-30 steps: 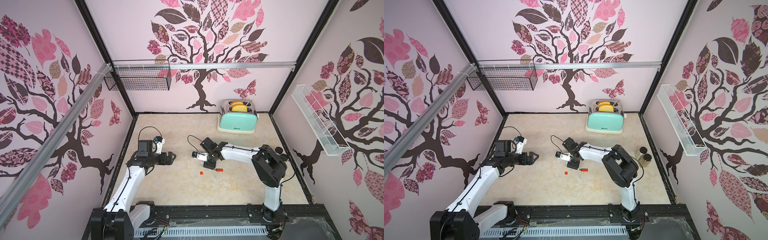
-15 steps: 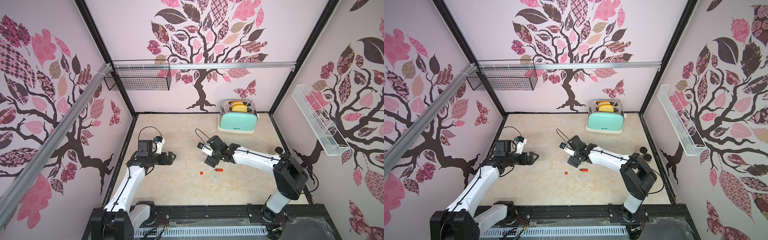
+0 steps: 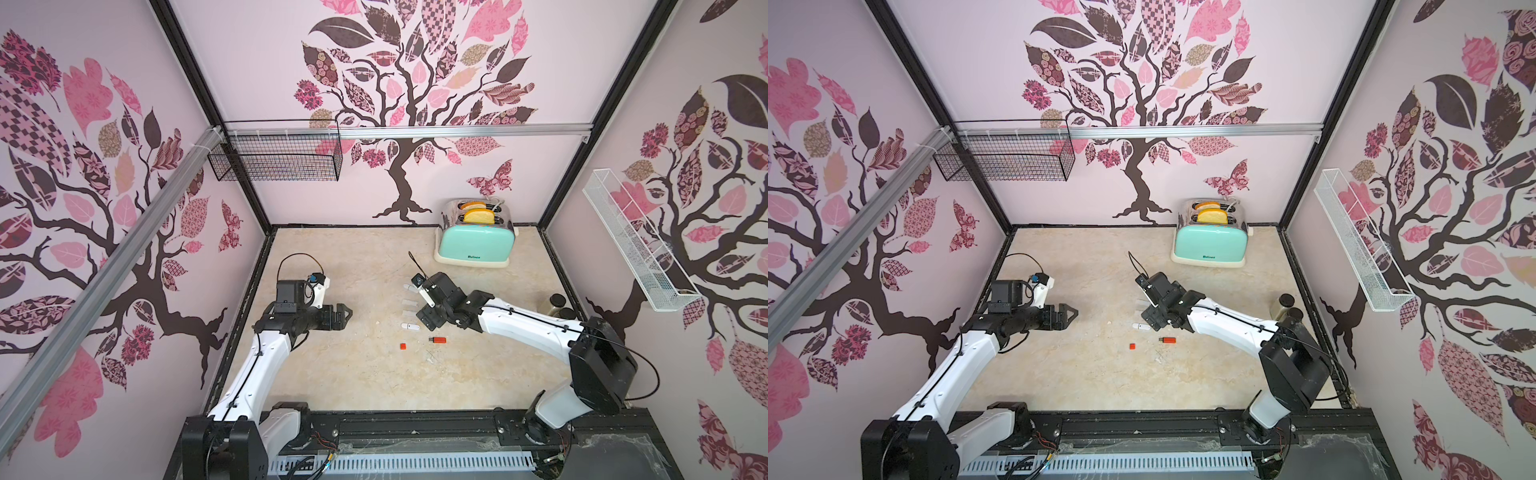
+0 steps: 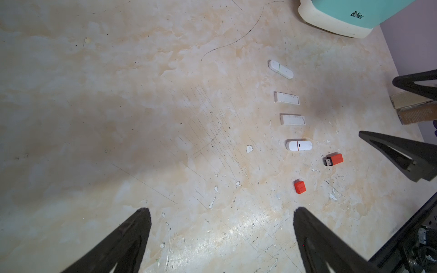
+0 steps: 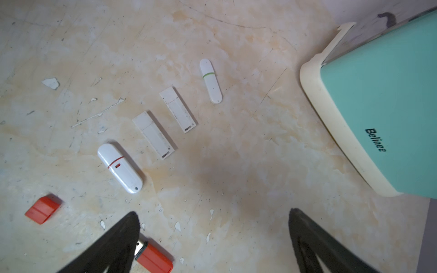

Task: Close the usb drive cover
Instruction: Place the USB drive at the center of the board, then pick up the cover from the center of the board.

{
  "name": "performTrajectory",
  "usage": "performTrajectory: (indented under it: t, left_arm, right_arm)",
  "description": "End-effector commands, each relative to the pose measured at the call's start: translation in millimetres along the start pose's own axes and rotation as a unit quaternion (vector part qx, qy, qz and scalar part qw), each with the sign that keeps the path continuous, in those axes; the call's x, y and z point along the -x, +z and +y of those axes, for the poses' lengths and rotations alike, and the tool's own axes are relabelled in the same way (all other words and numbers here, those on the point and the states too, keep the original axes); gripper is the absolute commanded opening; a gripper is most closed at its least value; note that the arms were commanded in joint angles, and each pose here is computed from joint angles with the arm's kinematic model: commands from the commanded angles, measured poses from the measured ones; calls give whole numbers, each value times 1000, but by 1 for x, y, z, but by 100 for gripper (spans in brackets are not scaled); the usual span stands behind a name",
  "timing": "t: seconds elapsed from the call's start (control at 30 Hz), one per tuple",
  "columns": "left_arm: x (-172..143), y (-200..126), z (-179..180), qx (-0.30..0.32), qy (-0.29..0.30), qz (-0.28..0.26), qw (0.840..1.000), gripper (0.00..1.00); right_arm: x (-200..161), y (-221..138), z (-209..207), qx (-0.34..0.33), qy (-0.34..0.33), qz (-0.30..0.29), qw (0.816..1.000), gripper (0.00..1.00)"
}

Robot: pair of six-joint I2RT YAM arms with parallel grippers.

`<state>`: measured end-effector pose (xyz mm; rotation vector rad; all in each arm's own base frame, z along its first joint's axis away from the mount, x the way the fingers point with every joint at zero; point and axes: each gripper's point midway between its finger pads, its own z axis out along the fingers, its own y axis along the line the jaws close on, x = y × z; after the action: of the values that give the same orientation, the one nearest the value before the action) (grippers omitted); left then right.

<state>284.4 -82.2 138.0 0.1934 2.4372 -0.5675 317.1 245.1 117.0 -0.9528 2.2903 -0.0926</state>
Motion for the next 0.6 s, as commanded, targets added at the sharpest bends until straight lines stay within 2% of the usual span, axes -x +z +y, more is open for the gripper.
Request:
performTrajectory:
  t: [0.0,0.1,0.2,0.3,0.43,0.57]
  left_arm:
    - [6,-2,-2,-8,3,-9,1000,98]
    - [7,-5,-2,-2,5,-11,1000,98]
    - [6,-3,-3,-7,6,-11,1000,98]
    - [6,-5,-2,-5,2,-9,1000,98]
    - [7,-3,-4,-13,2,-12,1000,98]
    - [7,-5,-3,-7,4,-14,1000,98]
  right_arm:
    - [-11,8,12,28,21,35,999,99]
    - [-19,10,22,52,-1,49,997,99]
    - [-17,9,34,85,-11,29,996,99]
    - [-13,2,44,120,-20,28,992,95]
    - [-10,-4,71,192,-49,9,980,93]
    - [-18,-5,100,234,-94,40,967,89]
